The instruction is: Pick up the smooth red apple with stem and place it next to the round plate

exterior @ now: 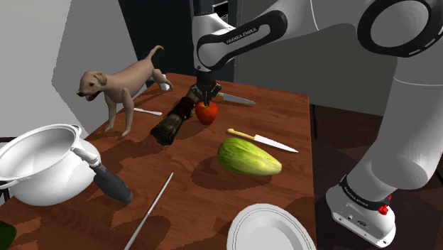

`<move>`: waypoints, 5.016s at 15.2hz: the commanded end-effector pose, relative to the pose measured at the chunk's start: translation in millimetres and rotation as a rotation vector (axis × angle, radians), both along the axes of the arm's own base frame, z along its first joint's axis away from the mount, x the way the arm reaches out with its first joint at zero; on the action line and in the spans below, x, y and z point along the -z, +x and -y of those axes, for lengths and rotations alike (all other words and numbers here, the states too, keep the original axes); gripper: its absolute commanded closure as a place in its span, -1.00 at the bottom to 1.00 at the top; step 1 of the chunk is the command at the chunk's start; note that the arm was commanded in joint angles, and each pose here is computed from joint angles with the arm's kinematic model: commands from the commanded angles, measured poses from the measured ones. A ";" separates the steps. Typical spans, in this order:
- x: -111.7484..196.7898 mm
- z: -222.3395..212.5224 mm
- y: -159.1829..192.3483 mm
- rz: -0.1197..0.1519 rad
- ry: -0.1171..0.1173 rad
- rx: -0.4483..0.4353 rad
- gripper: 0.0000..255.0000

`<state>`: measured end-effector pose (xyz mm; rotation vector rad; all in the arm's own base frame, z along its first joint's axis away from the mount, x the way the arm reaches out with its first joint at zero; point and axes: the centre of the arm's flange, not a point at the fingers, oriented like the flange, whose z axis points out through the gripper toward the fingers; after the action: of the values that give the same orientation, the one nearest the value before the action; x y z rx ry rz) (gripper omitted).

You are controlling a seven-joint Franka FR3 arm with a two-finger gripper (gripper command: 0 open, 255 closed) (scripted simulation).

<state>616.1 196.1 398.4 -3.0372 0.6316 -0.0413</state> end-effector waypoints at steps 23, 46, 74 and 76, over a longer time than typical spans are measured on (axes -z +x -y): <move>-110.8 0.0 0.0 0.000 0.000 0.000 1.00; -189.7 -65.7 -82.7 0.000 0.000 0.000 1.00; -143.6 -222.9 -280.4 0.000 0.000 0.000 1.00; -133.0 -222.9 -280.4 0.000 0.000 0.000 1.00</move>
<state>336.0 419.6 537.3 -3.0379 0.6317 -0.0405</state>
